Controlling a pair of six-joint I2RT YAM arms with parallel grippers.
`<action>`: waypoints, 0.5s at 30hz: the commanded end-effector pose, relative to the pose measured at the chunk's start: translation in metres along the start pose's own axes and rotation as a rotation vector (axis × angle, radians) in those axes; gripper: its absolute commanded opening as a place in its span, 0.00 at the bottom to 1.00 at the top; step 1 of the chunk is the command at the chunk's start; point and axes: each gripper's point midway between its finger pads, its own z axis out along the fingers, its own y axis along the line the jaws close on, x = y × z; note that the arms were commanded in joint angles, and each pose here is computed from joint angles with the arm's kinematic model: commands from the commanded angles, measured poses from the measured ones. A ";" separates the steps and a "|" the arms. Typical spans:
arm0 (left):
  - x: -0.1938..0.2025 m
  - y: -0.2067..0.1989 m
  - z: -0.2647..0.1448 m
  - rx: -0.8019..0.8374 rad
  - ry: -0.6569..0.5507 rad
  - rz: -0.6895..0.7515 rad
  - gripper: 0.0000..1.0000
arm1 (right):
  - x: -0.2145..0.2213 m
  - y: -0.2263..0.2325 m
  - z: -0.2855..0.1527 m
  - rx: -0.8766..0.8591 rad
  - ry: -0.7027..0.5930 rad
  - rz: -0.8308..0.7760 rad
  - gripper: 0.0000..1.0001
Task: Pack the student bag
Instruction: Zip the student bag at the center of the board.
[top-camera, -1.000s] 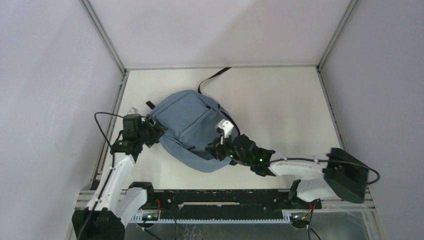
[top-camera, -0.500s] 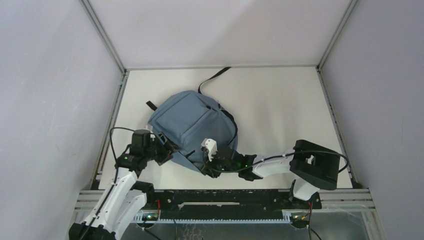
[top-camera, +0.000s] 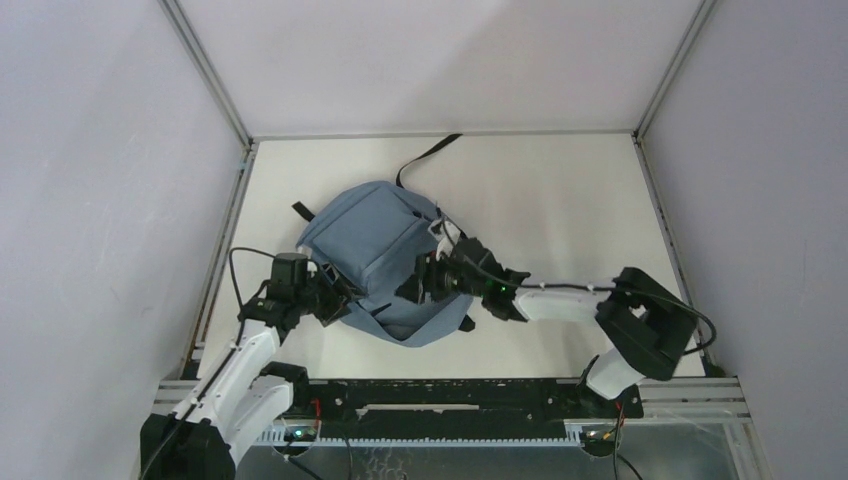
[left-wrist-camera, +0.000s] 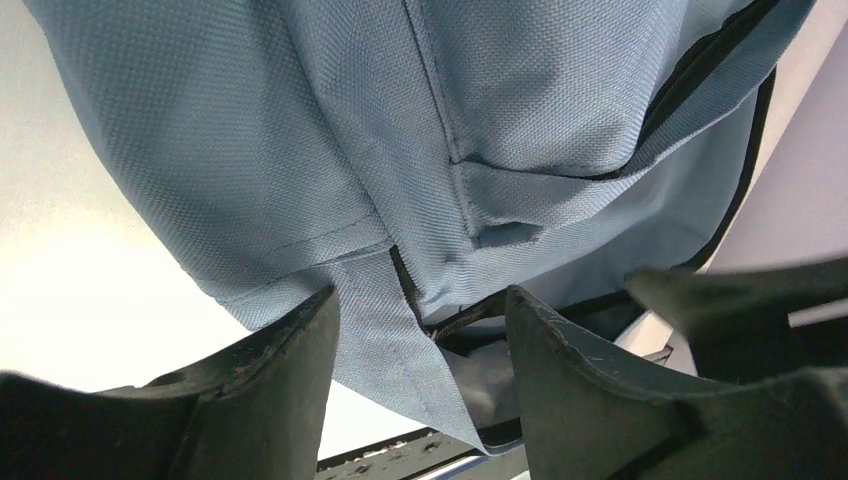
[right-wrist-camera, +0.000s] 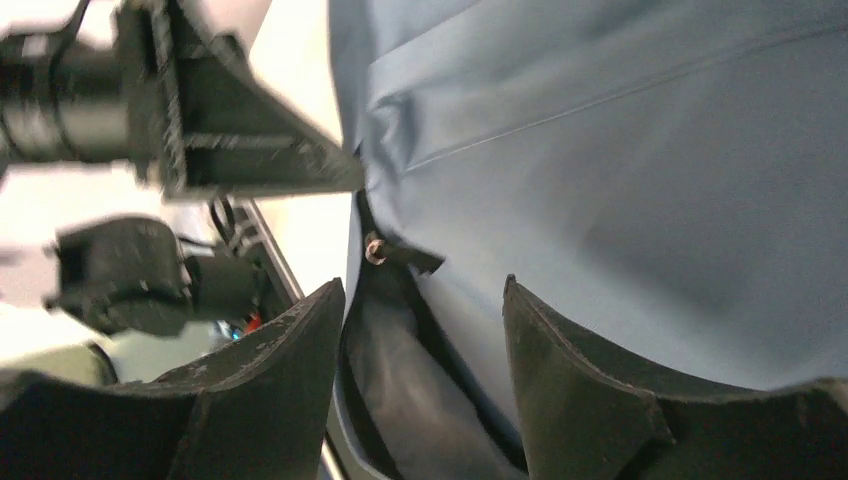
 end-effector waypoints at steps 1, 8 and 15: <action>-0.004 -0.002 0.004 0.020 -0.022 0.027 0.66 | 0.006 0.011 0.010 -0.104 0.151 0.423 0.66; -0.001 0.002 0.006 0.019 -0.022 0.010 0.66 | 0.029 0.026 0.030 -0.157 0.245 0.563 0.62; 0.000 0.004 0.008 0.015 -0.018 0.005 0.66 | 0.033 0.029 0.048 -0.156 0.271 0.630 0.62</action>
